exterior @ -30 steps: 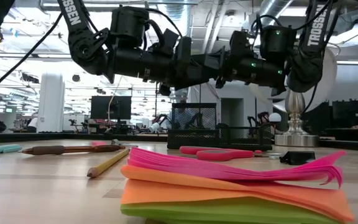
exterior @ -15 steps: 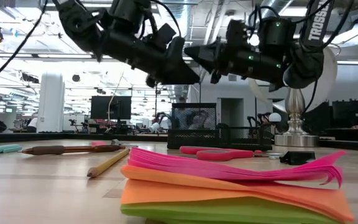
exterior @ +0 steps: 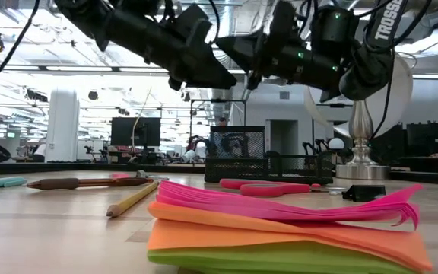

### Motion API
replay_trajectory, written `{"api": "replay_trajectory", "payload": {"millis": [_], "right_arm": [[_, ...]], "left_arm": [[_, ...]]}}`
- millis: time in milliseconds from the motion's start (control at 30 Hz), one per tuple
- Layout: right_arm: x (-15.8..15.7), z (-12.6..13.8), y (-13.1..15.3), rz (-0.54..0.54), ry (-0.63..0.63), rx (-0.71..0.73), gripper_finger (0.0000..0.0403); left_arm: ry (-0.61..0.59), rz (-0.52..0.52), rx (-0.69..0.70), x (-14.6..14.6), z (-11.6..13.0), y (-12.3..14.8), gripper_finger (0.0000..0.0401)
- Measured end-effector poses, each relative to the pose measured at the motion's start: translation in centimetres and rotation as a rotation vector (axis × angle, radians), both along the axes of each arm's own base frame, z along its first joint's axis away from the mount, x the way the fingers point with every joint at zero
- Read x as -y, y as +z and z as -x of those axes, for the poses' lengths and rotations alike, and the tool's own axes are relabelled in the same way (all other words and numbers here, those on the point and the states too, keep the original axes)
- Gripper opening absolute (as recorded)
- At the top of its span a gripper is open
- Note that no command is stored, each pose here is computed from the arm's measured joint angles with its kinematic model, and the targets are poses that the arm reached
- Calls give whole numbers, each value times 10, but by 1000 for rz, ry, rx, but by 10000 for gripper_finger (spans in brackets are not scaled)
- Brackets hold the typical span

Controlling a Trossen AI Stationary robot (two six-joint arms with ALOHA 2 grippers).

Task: Pick and place office supplies into organizer
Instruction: Put the brown pen into the desk organizer

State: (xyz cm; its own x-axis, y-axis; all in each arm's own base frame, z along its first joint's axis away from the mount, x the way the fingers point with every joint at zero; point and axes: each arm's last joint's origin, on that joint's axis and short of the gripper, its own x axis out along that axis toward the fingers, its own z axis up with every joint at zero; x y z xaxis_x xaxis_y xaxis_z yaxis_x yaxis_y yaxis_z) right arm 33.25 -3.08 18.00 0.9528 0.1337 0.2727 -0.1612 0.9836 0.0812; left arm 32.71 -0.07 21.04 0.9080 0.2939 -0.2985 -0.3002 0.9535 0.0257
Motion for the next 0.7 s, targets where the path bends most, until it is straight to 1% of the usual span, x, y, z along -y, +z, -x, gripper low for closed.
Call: {"api": "replay_trajectory", "payload": {"millis": [67, 167, 233, 333, 400, 500, 567, 700], "right_arm": [[-7, -3, 1, -4, 25, -4, 4], [-21, -4, 1, 57, 48, -21, 8], [-31, -4, 4, 85, 39, -44, 10], [-45, -2, 8, 111, -8, -153, 11], [-56, 3, 13, 134, -30, -230, 13], [-80, 16, 25, 181, -10, -311, 17], [-96, 26, 34, 205, -23, -348, 21], [-120, 51, 48, 238, -163, -434, 29]], "left_arm": [[-15, 22, -6, 7, 3, 2, 110], [-43, 46, -23, 19, 9, 7, 110], [-68, 60, -43, 28, 15, 12, 110], [-69, 74, -60, 42, 28, 21, 110], [-38, 71, -62, 53, 38, 27, 110], [12, 51, -55, 75, 55, 36, 110], [56, 26, -51, 89, 68, 39, 110], [180, 3, -53, 116, 96, 34, 110]]}}
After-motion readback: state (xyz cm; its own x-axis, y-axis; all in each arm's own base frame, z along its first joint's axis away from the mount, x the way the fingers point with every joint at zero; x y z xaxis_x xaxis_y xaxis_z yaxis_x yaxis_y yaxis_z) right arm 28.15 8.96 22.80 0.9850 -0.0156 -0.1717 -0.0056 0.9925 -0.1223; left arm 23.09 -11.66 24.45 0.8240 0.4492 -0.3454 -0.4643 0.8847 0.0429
